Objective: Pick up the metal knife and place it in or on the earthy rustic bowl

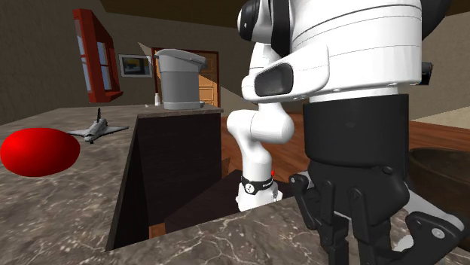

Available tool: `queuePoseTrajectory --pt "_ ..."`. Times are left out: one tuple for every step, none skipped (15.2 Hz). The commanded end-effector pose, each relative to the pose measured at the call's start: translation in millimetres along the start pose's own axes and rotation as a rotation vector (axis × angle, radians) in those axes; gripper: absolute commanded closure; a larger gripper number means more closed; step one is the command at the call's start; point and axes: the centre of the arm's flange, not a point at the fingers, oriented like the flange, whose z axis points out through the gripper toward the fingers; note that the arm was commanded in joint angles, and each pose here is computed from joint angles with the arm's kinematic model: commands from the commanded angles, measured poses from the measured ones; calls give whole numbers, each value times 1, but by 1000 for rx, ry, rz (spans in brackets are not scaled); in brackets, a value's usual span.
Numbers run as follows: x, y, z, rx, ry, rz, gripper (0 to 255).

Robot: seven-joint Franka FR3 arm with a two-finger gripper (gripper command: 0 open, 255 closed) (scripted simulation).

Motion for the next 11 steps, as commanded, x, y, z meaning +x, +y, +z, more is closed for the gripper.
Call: queuePoseTrajectory --pt "0 -1 -10 0 0 0 255" --pt "0 -2 -15 0 0 0 255" --pt "0 -3 -20 0 0 0 255" --pt "0 -4 -25 0 0 0 255" --pt "0 -5 -31 0 0 0 255" --pt "0 -6 -36 0 0 0 255" --pt "0 -7 -41 0 0 0 255" --pt "0 -8 -46 0 0 0 255" --pt "0 -9 -51 0 0 0 255" --pt "0 -10 -57 0 0 0 255" --pt "0 -11 -62 0 0 0 255"
